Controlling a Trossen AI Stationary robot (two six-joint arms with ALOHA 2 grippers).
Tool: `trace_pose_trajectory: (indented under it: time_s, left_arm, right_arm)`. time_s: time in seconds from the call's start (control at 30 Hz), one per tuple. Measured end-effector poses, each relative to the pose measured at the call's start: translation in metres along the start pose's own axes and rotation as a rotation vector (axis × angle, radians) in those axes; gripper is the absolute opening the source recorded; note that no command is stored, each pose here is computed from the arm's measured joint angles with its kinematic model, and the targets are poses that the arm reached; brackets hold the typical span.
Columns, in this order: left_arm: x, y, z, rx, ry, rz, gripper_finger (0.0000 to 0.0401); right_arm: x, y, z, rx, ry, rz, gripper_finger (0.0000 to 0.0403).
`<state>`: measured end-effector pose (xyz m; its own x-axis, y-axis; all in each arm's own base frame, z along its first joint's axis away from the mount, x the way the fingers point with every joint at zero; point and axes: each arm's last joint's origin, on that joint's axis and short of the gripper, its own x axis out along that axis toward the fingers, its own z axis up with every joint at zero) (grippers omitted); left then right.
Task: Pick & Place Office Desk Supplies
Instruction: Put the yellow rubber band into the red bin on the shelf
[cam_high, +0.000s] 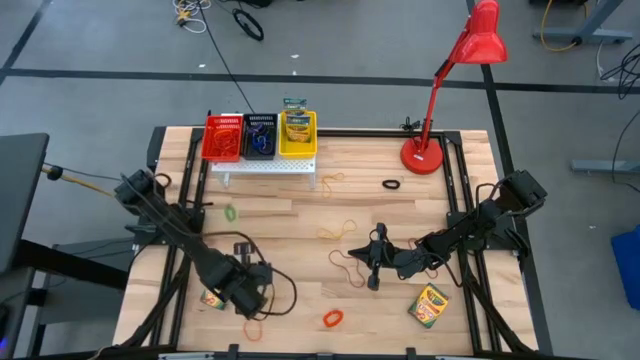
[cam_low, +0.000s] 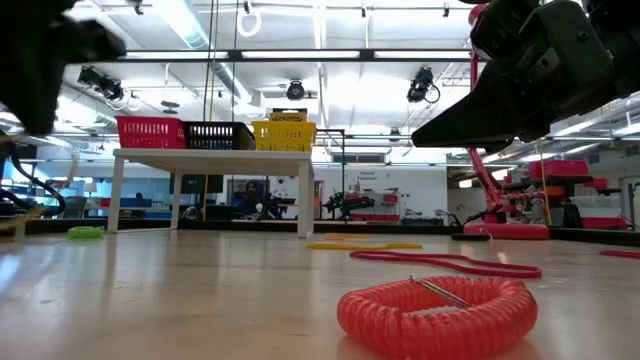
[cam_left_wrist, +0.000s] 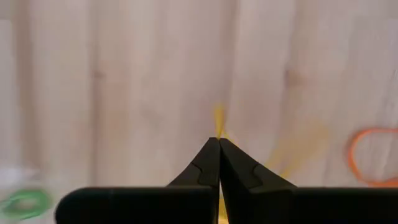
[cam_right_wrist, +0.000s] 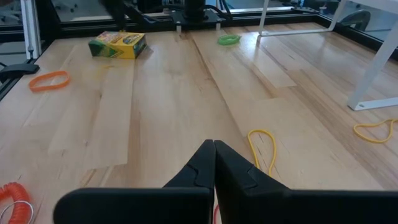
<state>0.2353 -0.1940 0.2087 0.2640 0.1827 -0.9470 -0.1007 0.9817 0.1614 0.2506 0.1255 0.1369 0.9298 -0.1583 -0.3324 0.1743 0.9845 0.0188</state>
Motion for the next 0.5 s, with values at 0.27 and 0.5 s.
trace_pose_trajectory:
  time_s: [0.27, 0.5]
  left_arm:
    - [-0.048, 0.049, 0.005, -0.083, -0.184, 0.07, 0.0003]
    - [-0.089, 0.111, 0.009, -0.208, -0.381, 0.126, 0.0003]
  right_arm:
    - [0.0, 0.0, 0.0, 0.0, 0.0, 0.0, 0.0005]
    - [0.0, 0.0, 0.0, 0.0, 0.0, 0.0, 0.0005]
